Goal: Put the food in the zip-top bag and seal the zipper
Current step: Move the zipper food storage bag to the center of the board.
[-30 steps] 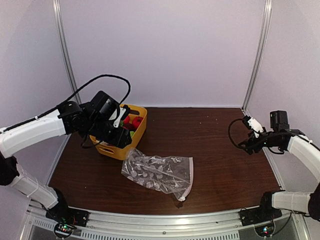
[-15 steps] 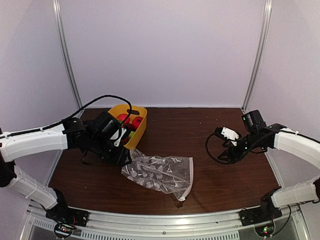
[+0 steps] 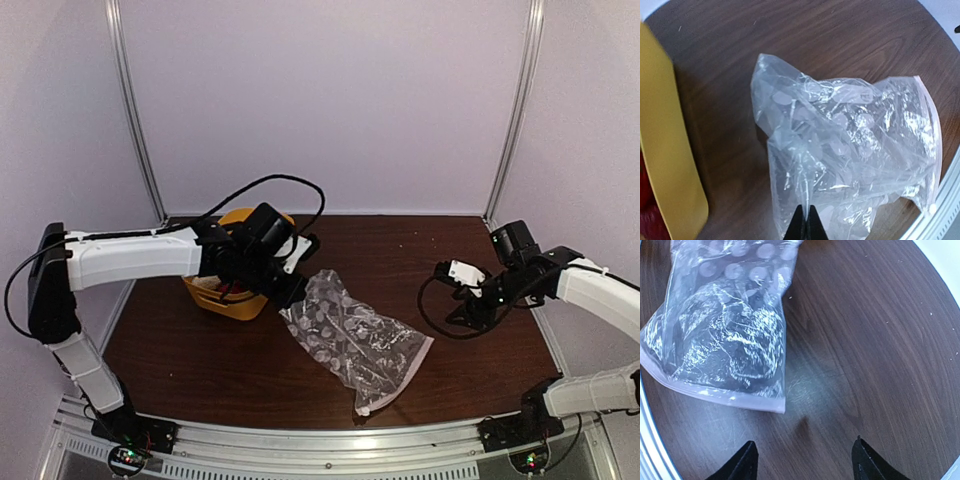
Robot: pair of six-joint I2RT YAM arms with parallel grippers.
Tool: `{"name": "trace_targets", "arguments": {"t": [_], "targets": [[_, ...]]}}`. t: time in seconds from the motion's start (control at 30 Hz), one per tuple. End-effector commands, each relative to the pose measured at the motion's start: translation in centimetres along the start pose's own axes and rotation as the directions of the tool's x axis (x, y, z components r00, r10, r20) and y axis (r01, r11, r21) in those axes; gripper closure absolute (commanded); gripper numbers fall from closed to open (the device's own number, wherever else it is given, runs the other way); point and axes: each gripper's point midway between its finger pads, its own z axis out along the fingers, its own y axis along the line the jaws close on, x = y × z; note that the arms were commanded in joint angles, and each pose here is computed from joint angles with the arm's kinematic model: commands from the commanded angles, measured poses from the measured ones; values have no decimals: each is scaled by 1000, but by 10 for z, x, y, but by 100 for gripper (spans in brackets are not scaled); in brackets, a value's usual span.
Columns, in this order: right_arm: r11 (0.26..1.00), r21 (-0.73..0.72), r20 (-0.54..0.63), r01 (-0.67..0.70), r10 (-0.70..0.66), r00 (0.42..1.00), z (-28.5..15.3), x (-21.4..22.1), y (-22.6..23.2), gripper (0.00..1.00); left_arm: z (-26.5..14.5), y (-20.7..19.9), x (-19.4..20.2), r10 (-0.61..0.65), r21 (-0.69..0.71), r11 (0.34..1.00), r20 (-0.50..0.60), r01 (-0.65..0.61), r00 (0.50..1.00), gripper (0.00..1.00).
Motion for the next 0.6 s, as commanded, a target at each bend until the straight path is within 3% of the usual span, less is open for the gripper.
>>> {"name": "trace_targets", "arguments": {"t": [0.0,0.17,0.33,0.37,0.43,0.5,0.57], "targets": [[994,-97,-65,43,-49,997,-4,16,23,39,26,-25,-60,314,38,947,105,-319,944,100],[989,-126,-73,81,-90,993,-8,23,33,44,69,-12,-119,511,-128,858,112,-497,852,100],[982,-132,-51,131,-139,989,-12,12,43,47,89,0,-179,540,-210,835,131,-509,832,100],[981,-129,-48,148,-155,987,-12,9,44,47,91,1,-185,538,-222,835,141,-503,831,95],[975,-123,-40,187,-193,980,-7,3,49,47,91,7,-194,516,-267,843,157,-467,842,46],[967,-126,-39,220,-226,973,2,0,55,47,75,9,-202,465,-284,870,194,-404,864,33],[959,-133,-41,251,-259,965,12,-3,62,46,47,7,-210,402,-282,900,240,-333,884,26]]}}
